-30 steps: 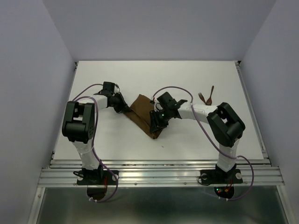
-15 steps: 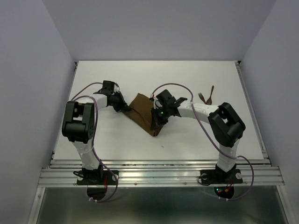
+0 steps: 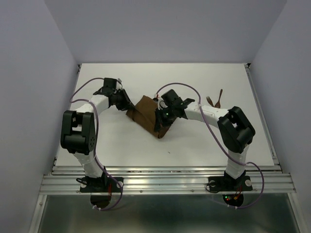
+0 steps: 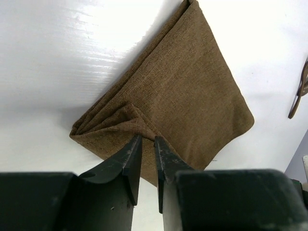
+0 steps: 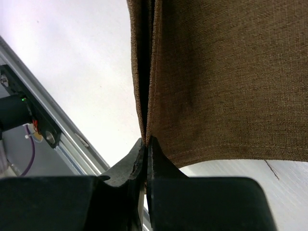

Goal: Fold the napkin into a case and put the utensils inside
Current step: Fold the lower triangle-folded napkin at the center of the board.

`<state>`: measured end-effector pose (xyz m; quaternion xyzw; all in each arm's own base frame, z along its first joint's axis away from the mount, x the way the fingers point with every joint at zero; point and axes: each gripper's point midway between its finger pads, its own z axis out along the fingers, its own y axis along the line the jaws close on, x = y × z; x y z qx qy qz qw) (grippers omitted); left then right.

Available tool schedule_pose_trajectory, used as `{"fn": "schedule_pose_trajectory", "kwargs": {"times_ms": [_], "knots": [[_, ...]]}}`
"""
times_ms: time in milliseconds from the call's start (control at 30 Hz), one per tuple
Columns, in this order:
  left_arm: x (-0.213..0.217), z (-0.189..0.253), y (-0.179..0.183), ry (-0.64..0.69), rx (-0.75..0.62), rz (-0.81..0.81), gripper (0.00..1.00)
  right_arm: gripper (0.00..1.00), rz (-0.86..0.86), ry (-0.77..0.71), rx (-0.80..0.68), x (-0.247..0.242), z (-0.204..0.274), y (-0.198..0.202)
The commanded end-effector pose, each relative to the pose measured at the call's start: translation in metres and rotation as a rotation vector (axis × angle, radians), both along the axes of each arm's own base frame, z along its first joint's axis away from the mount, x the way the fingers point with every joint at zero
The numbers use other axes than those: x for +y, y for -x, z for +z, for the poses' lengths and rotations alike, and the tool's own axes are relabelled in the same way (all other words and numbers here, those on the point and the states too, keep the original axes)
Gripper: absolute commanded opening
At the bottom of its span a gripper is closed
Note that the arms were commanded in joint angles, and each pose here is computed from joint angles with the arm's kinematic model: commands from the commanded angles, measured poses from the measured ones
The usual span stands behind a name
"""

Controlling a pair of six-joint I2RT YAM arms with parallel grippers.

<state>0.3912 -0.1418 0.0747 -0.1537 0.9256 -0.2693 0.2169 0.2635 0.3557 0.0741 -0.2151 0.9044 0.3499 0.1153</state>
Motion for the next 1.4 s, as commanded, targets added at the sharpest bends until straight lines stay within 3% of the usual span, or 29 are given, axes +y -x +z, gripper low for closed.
{"fn": "schedule_pose_trajectory", "kwargs": {"times_ms": [0,567,1367], "knots": [[0.002,0.032,-0.008,-0.02,-0.084,-0.018,0.29,0.01,0.05,-0.079,-0.017,0.015,0.023,-0.005],[0.002,0.036,-0.002,-0.026,-0.09,-0.045,0.27,0.01,0.101,-0.204,0.087,0.016,0.029,-0.022],[-0.009,0.026,0.003,-0.035,-0.063,-0.091,0.27,0.01,0.0,-0.196,0.22,0.003,-0.003,-0.046]]}}
